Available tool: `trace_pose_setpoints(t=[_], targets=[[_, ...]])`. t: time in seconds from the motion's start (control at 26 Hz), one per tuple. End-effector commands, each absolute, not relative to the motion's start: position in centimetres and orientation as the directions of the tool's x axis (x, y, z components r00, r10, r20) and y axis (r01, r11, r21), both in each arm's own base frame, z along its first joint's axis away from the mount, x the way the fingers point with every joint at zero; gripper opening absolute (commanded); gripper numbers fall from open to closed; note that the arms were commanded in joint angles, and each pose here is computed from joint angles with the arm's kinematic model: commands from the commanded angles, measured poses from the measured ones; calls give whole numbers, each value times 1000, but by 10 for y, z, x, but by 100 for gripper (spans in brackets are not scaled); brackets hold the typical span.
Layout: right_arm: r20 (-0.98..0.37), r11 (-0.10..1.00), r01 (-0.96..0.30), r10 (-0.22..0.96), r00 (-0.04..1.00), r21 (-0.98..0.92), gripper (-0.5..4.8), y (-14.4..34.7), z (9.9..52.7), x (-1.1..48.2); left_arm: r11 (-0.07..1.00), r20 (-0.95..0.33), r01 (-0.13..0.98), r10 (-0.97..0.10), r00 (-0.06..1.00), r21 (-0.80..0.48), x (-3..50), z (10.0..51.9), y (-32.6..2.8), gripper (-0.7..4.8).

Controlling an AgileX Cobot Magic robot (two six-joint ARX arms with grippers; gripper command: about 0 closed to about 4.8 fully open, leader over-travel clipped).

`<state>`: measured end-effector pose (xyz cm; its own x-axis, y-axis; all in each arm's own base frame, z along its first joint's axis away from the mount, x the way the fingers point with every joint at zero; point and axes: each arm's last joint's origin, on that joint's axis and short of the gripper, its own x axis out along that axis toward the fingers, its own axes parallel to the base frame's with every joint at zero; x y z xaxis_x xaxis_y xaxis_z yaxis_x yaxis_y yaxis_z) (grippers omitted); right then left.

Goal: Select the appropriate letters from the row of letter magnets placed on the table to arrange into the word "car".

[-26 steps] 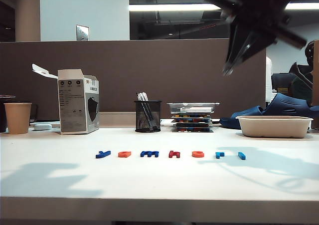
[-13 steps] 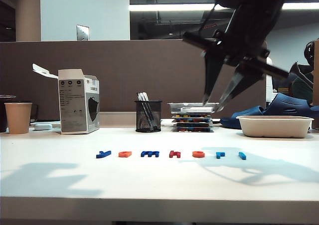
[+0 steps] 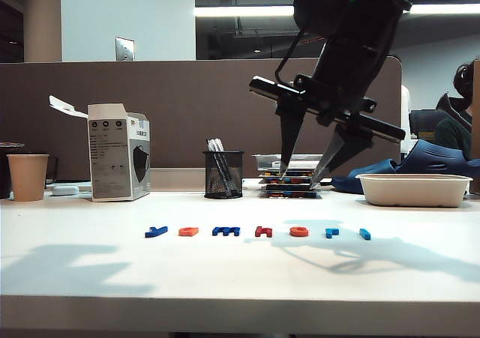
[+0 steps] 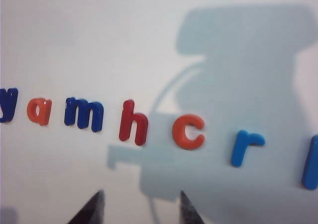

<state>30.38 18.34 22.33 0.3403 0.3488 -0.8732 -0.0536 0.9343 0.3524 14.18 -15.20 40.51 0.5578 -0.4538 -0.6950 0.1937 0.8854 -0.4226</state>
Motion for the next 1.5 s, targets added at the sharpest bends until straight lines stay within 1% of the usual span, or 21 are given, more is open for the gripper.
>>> trace_pose_setpoints(t=[0.04, 0.31, 0.46, 0.81, 1.16, 1.5], targets=[[-873, 942, -54, 329, 361, 333, 190, 186, 220, 307, 883, -687, 196, -457, 565, -426, 142, 407, -152, -5], [-891, 950, -41, 305, 335, 310, 190, 188, 206, 311, 883, -687, 195, -457, 566, -426, 142, 407, -152, -5], [-897, 958, -33, 279, 342, 286, 190, 189, 201, 313, 883, -687, 196, -457, 566, -426, 142, 407, -152, -5], [-888, 956, -36, 283, 362, 290, 190, 194, 189, 321, 883, -686, 196, -457, 566, -427, 142, 407, -151, -5], [-898, 960, -30, 270, 348, 277, 189, 195, 179, 324, 883, -687, 196, -457, 566, -426, 142, 407, -151, -5], [-885, 963, -32, 259, 387, 268, 189, 196, 179, 327, 883, -687, 196, -457, 566, -427, 142, 407, -151, -5]])
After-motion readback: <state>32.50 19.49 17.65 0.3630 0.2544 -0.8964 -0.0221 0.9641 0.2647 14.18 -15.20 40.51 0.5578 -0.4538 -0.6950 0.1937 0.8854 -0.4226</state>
